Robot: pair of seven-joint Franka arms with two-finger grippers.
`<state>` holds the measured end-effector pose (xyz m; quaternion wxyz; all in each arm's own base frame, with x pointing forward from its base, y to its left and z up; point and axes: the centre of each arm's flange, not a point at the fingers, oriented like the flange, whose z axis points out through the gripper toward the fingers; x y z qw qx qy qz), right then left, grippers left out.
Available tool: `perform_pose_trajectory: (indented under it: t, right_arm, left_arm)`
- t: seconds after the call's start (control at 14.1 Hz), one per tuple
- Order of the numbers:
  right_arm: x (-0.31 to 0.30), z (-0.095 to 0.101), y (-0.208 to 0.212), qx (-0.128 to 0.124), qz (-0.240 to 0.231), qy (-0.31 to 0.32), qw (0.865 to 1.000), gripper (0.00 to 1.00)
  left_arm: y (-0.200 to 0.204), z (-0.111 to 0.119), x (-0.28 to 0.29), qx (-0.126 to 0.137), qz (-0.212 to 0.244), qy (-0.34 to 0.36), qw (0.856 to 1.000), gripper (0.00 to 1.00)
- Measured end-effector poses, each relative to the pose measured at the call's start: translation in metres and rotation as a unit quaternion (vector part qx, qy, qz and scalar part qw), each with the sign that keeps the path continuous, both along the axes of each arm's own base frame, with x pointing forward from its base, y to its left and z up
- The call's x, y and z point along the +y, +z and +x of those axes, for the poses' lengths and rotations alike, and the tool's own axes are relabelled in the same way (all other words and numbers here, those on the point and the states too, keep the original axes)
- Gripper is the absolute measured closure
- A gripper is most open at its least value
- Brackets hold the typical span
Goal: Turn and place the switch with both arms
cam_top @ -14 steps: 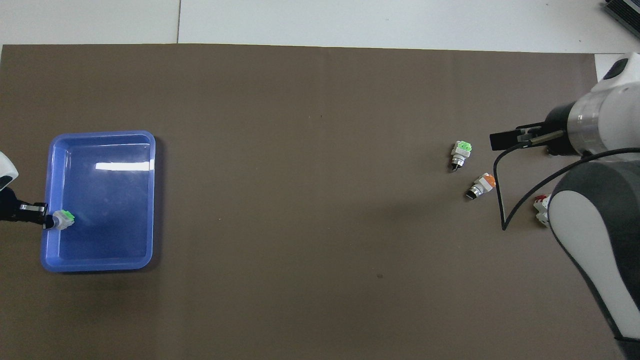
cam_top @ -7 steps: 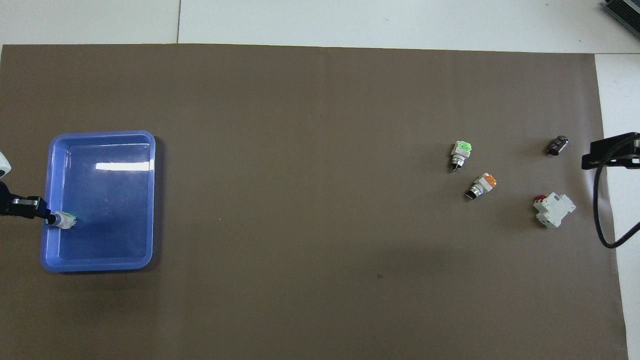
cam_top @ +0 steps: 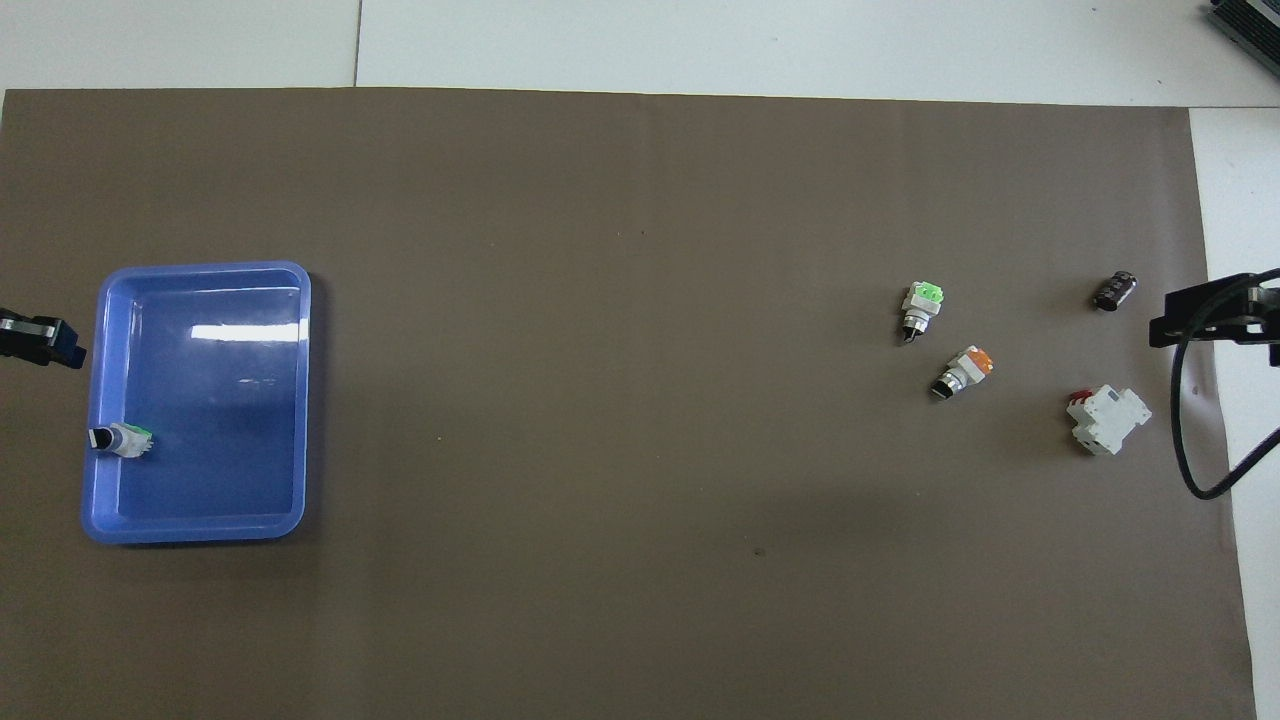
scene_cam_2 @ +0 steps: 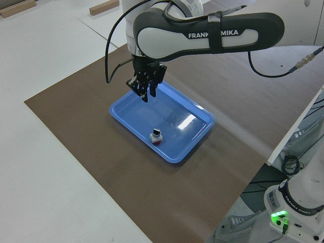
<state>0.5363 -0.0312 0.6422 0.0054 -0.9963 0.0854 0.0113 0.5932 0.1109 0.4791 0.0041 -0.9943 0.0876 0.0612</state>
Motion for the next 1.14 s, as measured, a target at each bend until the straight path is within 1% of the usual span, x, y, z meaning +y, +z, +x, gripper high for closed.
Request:
perform_pose_trajectory:
  t: [0.14, 0.35, 0.57, 0.64, 0.78, 0.85, 0.92, 0.99, 1.14]
  right_arm:
    - [-0.002, -0.001, 0.0, 0.0, 0.0, -0.002, 1.0, 0.0]
    - [-0.005, -0.002, 0.005, -0.005, -0.012, -0.001, 1.0, 0.0]
    - [-0.003, -0.001, 0.007, -0.014, -0.021, 0.017, 1.0, 0.0]
    - [0.0, 0.0, 0.007, -0.014, -0.021, 0.024, 0.999, 0.0]
    - [0.011, 0.0, 0.007, -0.014, -0.021, 0.034, 0.999, 0.0]
    - [0.016, 0.0, 0.007, -0.014, -0.021, 0.037, 0.999, 0.0]
    - [0.018, 0.0, 0.007, -0.014, -0.02, 0.039, 0.999, 0.0]
    - [0.02, 0.0, 0.006, -0.013, -0.018, 0.039, 0.999, 0.0]
    - [0.021, 0.0, 0.003, -0.01, -0.014, 0.034, 0.999, 0.0]
  left_arm:
    - [0.03, 0.01, -0.048, -0.005, 0.003, -0.004, 1.0, 0.65]
    - [0.063, 0.012, -0.111, -0.004, -0.006, 0.015, 1.0, 0.65]
    - [0.086, 0.004, -0.148, 0.008, -0.008, 0.018, 1.0, 0.64]
    - [0.097, 0.0, -0.156, 0.01, -0.008, 0.019, 1.0, 0.63]
    - [0.12, -0.012, -0.164, 0.008, -0.015, 0.026, 1.0, 0.63]
    - [0.131, -0.018, -0.164, 0.002, -0.019, 0.027, 0.999, 0.6]
    - [0.144, -0.024, -0.165, -0.007, -0.02, 0.028, 0.999, 0.52]
    - [0.157, -0.031, -0.164, -0.017, -0.02, 0.029, 0.999, 0.39]
    - [0.176, -0.043, -0.164, -0.031, -0.02, 0.031, 0.999, 0.19]
